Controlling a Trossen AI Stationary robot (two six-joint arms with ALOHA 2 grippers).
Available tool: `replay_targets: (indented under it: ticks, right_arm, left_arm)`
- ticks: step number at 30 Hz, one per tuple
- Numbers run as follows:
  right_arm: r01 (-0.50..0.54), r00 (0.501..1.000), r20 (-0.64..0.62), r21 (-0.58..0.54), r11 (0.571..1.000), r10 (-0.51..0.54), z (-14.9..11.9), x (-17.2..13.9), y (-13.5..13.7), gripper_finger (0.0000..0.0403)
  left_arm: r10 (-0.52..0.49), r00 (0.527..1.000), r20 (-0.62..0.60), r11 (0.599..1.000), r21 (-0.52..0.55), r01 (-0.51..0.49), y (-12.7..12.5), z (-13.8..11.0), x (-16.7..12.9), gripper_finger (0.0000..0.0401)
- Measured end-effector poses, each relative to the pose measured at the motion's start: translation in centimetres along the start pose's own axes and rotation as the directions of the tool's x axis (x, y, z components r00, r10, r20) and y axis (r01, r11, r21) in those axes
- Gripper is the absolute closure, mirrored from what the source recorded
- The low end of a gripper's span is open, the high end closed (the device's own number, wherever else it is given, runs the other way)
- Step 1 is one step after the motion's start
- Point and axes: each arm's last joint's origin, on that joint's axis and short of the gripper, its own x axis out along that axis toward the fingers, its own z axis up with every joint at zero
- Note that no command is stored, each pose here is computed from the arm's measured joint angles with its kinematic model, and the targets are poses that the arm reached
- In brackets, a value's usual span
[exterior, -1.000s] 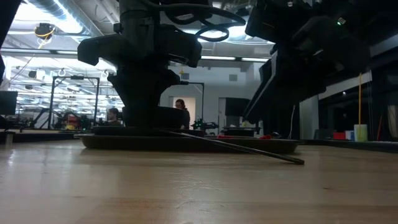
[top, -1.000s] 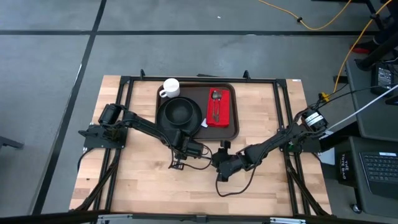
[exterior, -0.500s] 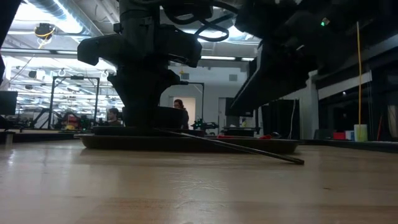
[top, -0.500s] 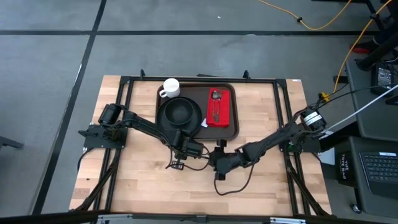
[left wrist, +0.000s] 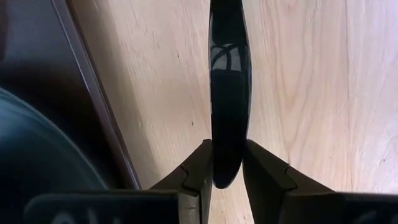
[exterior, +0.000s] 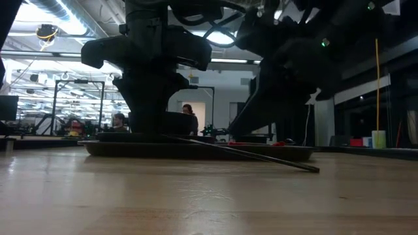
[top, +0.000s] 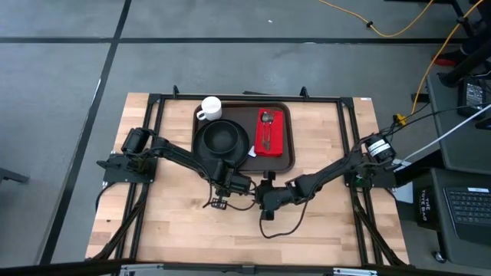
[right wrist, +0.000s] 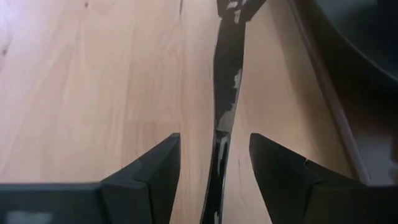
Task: Set up tray
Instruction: Put the black table knife to the right of the black fork on top of the table napkin on the brown serving tray
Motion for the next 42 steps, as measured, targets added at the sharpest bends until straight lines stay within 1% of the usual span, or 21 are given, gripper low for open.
replay_targets:
  ticks: [3, 8, 16, 26, 37, 39, 42]
  right_arm:
    - [-0.004, 1.0, 0.015, 0.001, 1.0, 0.004, -0.1, 0.5, 0.2, 0.0207]
    - [0.012, 1.0, -0.006, -0.016, 1.0, -0.012, -0.8, 1.3, 0.3, 0.0207]
    - [0.026, 1.0, -0.003, -0.015, 1.0, -0.026, -0.8, 1.3, 0.2, 0.0207]
    - [0.03, 1.0, -0.003, 0.001, 1.0, -0.03, -1.2, 2.1, 0.3, 0.0207]
    - [0.035, 0.999, -0.015, 0.038, 0.999, -0.035, -1.1, 2.3, -0.3, 0.0207]
    - [0.034, 0.999, -0.014, 0.039, 0.999, -0.033, -1.1, 2.3, -0.3, 0.021]
    - [0.019, 1.0, -0.018, 0.042, 0.999, -0.018, -1.1, 2.3, -0.3, 0.0224]
  left_arm:
    - [0.0, 1.0, 0.0, 1.0, 0.0, 0.0, 0.0, 0.0, 0.0, 0.0333]
    - [0.0, 1.0, 0.001, 1.0, 0.0, 0.0, 0.0, 0.0, 0.0, 0.0333]
    - [0.0, 1.0, 0.001, 1.0, -0.001, 0.0, 0.0, 0.0, 0.0, 0.0333]
    - [0.0, 1.0, 0.002, 1.0, -0.004, 0.0, 0.0, 0.0, 0.0, 0.0333]
    - [0.0, 1.0, 0.005, 1.0, -0.003, 0.0, 0.0, 0.0, 0.0, 0.0333]
    - [0.0, 1.0, 0.005, 1.0, -0.003, 0.0, 0.0, 0.0, 0.0, 0.0333]
    - [0.0, 1.0, 0.005, 1.0, -0.002, 0.0, 0.0, 0.0, 0.0, 0.0333]
